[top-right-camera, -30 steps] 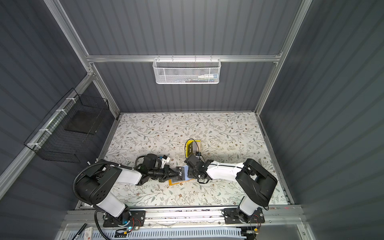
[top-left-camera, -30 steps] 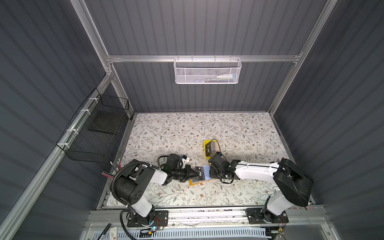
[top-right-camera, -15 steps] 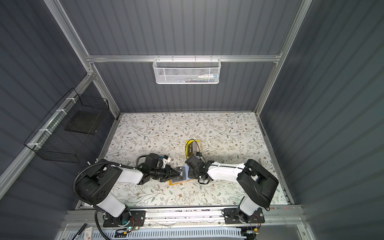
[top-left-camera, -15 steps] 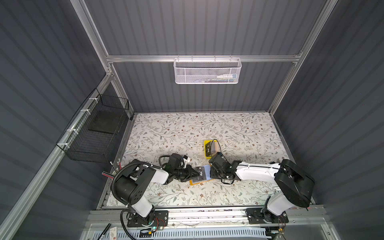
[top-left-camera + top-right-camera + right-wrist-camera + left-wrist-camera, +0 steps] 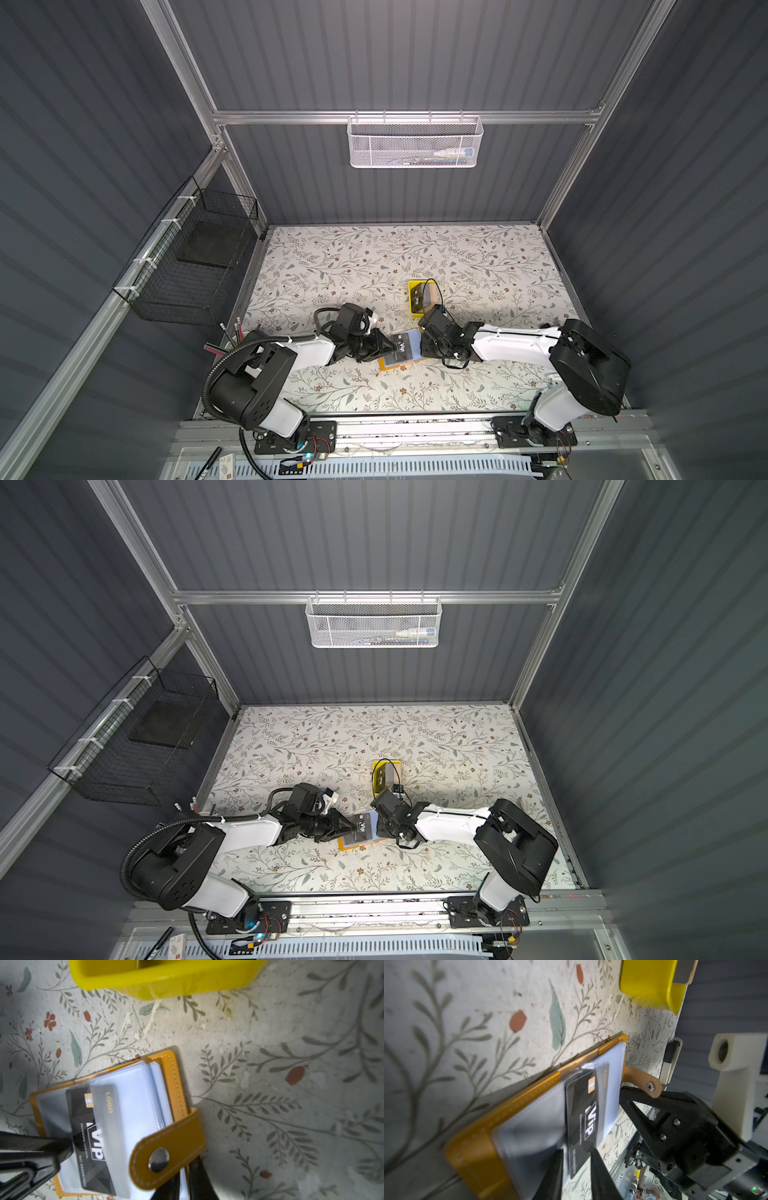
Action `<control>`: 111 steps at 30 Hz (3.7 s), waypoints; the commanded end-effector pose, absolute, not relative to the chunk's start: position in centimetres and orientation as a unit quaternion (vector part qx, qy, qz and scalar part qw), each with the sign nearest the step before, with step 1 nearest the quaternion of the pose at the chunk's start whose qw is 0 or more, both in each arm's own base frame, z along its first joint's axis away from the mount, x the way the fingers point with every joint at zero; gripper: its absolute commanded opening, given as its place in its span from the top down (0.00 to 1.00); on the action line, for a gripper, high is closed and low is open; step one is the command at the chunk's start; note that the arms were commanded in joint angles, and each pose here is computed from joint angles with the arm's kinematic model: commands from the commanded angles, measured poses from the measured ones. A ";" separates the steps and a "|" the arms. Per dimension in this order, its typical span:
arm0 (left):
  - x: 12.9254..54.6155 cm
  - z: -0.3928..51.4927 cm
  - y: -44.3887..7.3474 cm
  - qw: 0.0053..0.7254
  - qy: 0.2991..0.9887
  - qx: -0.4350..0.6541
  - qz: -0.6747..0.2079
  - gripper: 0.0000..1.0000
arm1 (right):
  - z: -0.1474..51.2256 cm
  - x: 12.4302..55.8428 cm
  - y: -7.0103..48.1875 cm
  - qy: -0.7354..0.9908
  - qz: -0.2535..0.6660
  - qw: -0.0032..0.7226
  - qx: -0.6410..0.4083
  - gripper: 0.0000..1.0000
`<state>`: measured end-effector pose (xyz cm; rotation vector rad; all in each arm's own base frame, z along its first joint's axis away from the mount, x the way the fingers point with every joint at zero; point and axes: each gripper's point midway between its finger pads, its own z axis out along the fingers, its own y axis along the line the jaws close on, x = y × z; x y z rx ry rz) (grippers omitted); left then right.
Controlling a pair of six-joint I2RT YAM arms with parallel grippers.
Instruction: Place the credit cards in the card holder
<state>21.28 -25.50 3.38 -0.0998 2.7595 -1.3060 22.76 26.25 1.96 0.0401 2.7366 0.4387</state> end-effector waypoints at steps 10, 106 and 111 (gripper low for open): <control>20.6 1.9 -26.1 0.016 0.912 -0.030 -0.408 0.76 | 0.8 21.2 26.2 0.976 0.150 0.158 0.008 0.87; 22.6 5.0 -28.9 0.132 0.938 0.051 -0.318 0.79 | 6.0 21.2 26.2 0.942 0.237 0.236 -0.021 0.78; 22.7 4.6 -29.6 0.130 0.932 0.040 -0.337 0.80 | 5.6 21.1 26.4 0.942 0.244 0.232 -0.015 0.78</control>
